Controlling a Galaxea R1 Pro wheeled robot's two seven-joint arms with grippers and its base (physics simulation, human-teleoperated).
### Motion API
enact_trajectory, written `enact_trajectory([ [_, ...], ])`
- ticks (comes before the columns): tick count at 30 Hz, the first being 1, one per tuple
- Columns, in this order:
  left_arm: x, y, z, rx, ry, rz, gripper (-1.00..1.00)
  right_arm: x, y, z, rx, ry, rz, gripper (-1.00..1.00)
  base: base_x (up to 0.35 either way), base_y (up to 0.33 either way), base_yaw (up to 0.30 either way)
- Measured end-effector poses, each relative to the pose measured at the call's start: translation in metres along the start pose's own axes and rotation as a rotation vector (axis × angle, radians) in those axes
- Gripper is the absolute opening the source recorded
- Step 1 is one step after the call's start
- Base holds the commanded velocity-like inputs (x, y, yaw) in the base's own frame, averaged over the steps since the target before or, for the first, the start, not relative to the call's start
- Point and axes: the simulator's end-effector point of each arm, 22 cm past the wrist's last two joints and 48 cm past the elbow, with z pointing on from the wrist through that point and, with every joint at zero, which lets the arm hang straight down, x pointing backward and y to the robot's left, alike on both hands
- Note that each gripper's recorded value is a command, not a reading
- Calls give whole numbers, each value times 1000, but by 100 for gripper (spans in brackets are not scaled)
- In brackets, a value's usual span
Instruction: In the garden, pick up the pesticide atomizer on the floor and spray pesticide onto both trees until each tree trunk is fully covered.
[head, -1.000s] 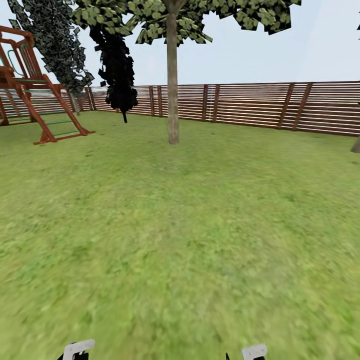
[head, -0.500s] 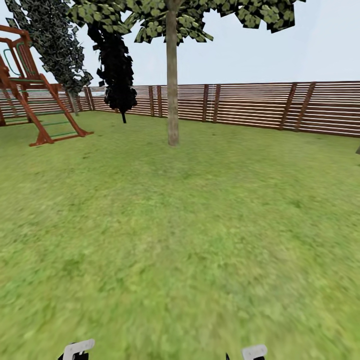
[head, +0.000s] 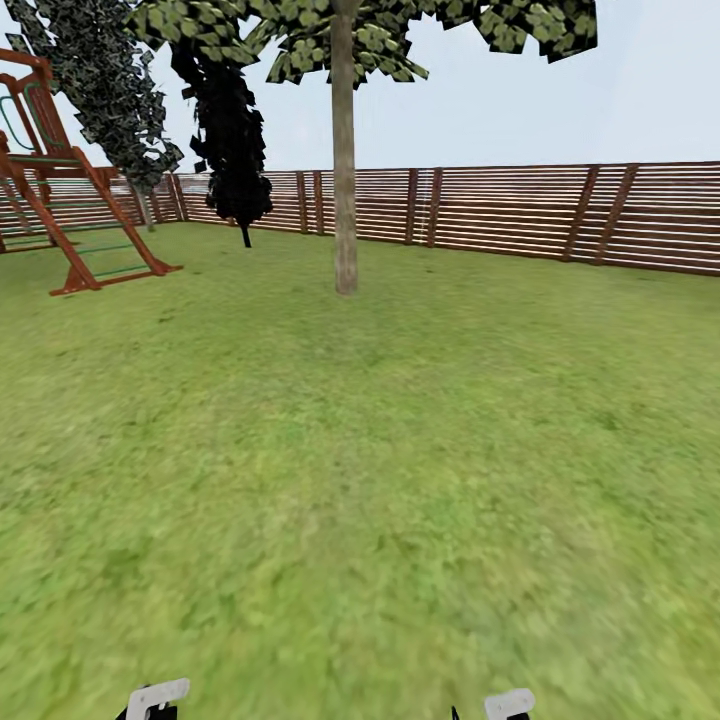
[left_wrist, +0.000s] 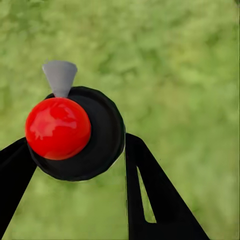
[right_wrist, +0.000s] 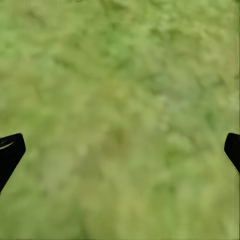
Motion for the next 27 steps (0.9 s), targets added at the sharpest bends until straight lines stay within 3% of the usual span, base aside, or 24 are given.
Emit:
enact_trajectory([
  [27,0,0,0,0,0,0,-100,1,-6,0,8,1,-2,100,340,0,28],
])
